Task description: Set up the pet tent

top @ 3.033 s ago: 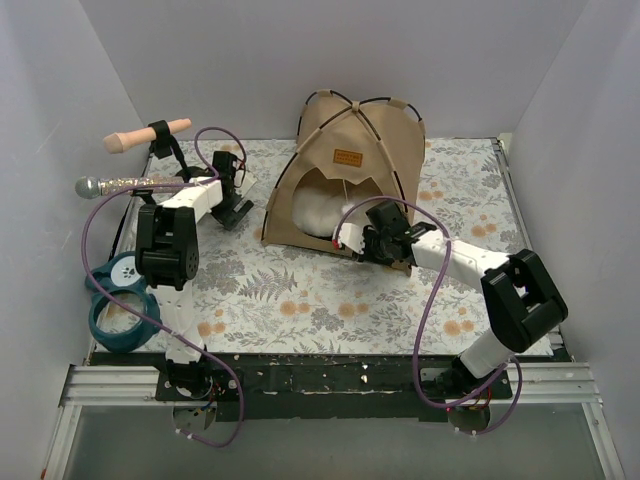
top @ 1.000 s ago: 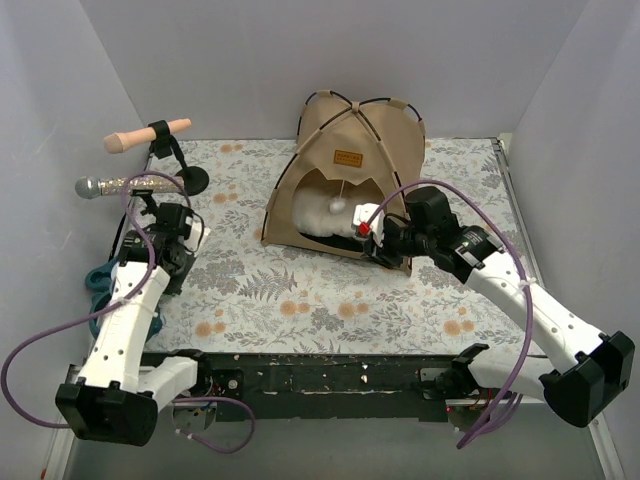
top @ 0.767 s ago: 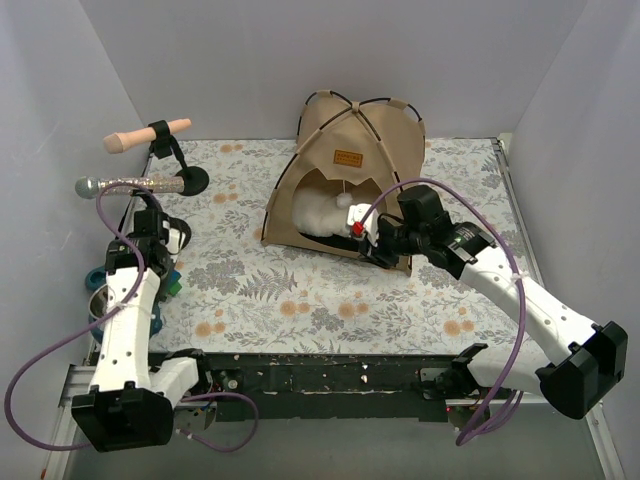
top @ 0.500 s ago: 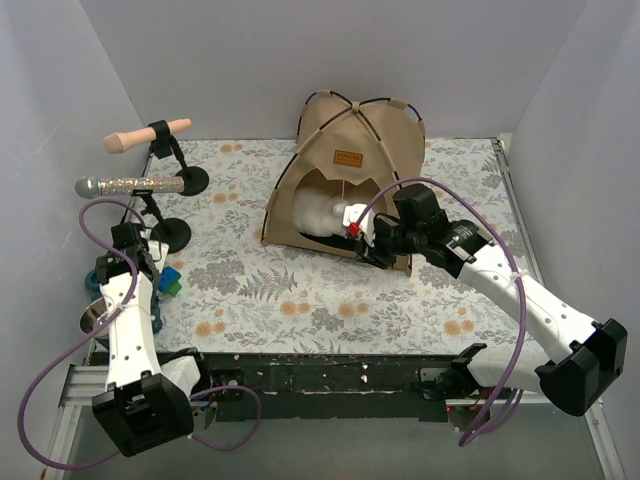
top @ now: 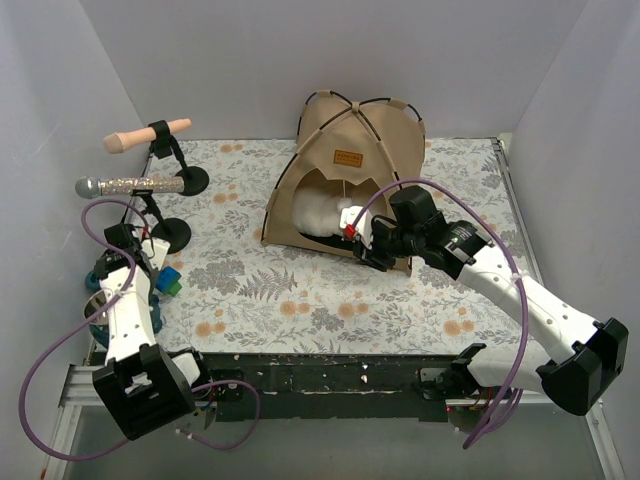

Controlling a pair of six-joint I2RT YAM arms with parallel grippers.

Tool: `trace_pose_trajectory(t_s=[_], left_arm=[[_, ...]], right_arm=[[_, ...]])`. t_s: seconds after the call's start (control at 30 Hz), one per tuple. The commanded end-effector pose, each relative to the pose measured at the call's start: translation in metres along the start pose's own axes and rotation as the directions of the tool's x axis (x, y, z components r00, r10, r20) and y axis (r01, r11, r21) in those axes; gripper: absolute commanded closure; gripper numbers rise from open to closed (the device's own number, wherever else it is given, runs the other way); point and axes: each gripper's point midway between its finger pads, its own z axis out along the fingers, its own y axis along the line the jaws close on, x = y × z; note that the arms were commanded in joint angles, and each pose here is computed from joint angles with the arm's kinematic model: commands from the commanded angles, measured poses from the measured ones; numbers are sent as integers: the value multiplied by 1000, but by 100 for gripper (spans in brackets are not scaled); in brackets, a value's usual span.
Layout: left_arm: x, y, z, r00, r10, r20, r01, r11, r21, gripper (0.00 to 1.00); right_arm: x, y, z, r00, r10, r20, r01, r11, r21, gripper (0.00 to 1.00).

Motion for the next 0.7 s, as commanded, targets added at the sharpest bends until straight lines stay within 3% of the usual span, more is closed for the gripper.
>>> trace_pose_trajectory(t_s=[0.0, 0.1, 0.17, 0.2, 0.3, 0.4, 0.57, 0.67], left_arm=[[-5, -4, 11, 999, 21, 31, -22, 1000, 14, 100], [1, -11, 22, 999, 44, 19, -44, 999, 22, 100], [4, -15, 27, 998, 60, 15, -60, 998, 21, 92], [6, -17, 29, 998, 65, 14, -65, 998, 22, 85], [9, -21, 33, 997, 79, 10, -80, 996, 30, 50], [5, -22, 27, 997, 73, 23, -74, 996, 53, 32], [-5, -26, 0, 996, 63, 67, -72, 987, 146, 22], [-10, -27, -19, 995, 44, 87, -60, 980, 192, 26]], right_arm=[[-11, 0, -12, 1000, 5, 16, -6, 999, 34, 61], [-8, 2, -14, 1000, 14, 11, -14, 999, 41, 61], [-8, 3, -15, 1000, 16, 9, -16, 999, 40, 61], [-9, 3, -14, 1000, 15, 9, -15, 999, 40, 61], [-9, 2, -14, 1000, 15, 3, -15, 999, 43, 61], [-10, 2, -13, 1000, 18, 0, -18, 999, 39, 61], [-10, 4, -11, 1000, 20, -2, -20, 999, 31, 61], [-10, 4, -9, 1000, 18, -3, -18, 999, 28, 60]])
